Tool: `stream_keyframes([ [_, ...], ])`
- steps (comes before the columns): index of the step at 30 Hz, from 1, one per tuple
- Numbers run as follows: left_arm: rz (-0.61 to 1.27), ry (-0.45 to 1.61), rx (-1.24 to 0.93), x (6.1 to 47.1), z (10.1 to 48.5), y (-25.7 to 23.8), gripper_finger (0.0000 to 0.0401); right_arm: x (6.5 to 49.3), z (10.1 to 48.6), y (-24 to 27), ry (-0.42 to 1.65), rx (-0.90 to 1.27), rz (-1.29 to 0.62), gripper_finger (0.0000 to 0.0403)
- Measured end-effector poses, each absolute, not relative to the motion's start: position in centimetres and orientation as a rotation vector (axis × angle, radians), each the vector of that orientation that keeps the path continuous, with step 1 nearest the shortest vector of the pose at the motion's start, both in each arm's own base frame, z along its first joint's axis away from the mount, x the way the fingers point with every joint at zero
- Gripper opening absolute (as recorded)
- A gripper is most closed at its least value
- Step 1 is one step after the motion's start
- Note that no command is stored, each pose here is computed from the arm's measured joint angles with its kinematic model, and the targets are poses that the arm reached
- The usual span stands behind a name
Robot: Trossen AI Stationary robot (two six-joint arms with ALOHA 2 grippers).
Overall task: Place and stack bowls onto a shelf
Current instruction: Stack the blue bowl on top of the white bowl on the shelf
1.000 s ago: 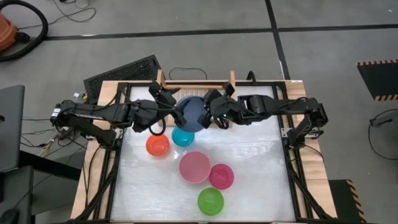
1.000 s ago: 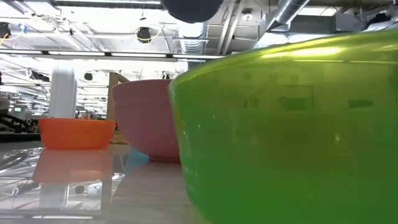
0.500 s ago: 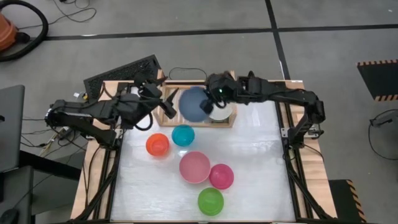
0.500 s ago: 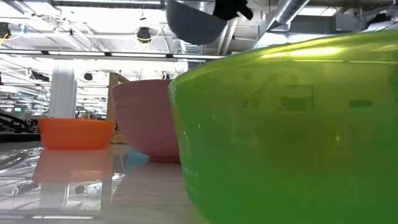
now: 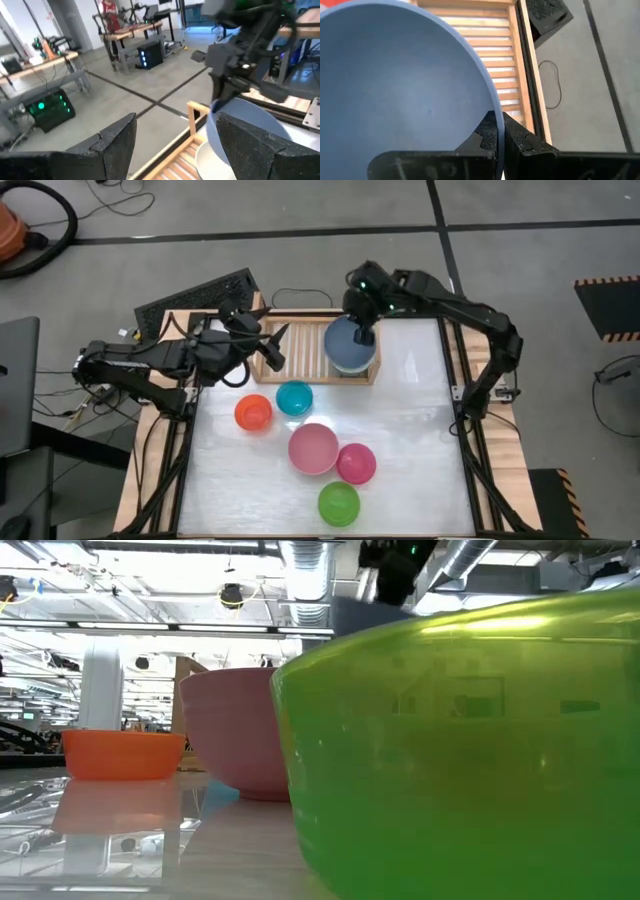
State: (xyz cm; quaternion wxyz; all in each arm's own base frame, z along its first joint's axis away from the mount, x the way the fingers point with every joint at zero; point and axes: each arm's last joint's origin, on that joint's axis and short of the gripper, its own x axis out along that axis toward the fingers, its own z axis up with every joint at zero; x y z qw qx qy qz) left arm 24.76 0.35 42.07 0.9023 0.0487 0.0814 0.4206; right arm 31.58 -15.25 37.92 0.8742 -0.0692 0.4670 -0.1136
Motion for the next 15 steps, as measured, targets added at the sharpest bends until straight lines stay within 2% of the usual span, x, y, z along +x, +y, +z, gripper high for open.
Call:
stream_keyframes([
  [8,0.907,0.188,0.045,24.6,41.4,0.4,0.0260,32.2,33.9,-19.8,1.075,-0.129,-0.130,0.0025],
  [15,0.992,0.177,0.050,24.4,41.5,0.6,0.0260,34.3,30.3,-21.4,1.131,-0.235,-0.027,0.0025],
])
